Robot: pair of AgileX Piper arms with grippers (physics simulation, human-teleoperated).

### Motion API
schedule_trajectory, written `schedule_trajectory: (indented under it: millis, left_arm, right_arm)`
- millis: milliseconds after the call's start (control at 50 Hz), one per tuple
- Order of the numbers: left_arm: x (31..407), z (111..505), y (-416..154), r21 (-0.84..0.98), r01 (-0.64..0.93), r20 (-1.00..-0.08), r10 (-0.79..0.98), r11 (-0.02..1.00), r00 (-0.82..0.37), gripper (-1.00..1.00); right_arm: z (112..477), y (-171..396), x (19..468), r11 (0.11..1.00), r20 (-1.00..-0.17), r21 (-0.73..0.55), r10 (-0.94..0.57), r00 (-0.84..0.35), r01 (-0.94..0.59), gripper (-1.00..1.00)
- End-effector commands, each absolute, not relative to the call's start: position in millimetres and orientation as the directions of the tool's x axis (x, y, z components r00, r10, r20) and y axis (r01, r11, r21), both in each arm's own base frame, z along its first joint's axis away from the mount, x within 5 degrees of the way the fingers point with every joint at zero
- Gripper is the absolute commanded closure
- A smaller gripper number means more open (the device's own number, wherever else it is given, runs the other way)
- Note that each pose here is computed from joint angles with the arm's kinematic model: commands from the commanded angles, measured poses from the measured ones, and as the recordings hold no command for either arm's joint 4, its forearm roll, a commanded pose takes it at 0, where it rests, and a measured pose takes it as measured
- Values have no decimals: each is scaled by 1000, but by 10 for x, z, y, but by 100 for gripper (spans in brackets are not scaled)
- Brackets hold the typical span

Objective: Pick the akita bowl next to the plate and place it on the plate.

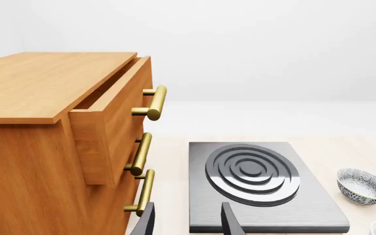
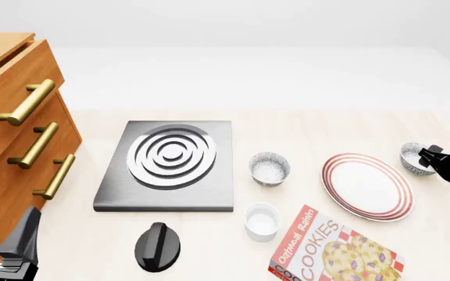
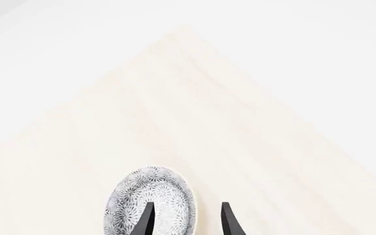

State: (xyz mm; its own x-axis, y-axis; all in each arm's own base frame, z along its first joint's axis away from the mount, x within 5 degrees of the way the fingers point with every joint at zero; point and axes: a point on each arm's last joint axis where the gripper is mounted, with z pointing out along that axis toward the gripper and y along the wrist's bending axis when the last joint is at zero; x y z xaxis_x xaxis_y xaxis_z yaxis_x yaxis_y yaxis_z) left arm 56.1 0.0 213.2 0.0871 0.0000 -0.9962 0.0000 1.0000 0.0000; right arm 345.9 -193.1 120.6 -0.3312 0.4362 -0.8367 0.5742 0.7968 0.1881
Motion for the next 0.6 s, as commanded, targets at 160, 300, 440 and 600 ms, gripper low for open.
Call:
schedule_trajectory:
  millis: [160,300,440,600]
  left_arm:
    - [561,2132,0,0,0,-996,0,1000,87,-100]
    - [561,2132,0,0,0,-996,0,1000,87,-100]
    - [561,2132,0,0,0,-996,0,1000,87,-100]
    - [561,2132,0,0,0,-996,0,1000,87,-100]
  right_arm:
    - [1141,-1954,3470,789,-828,195,451,-334,583,-100]
    - [1101,-1961,3485,783,-820,203,464,-334,588,-100]
    - [1060,-1963,3494,779,-814,208,473,-336,592,-100]
    - [986,-1967,3504,775,-806,211,483,-342,596,-100]
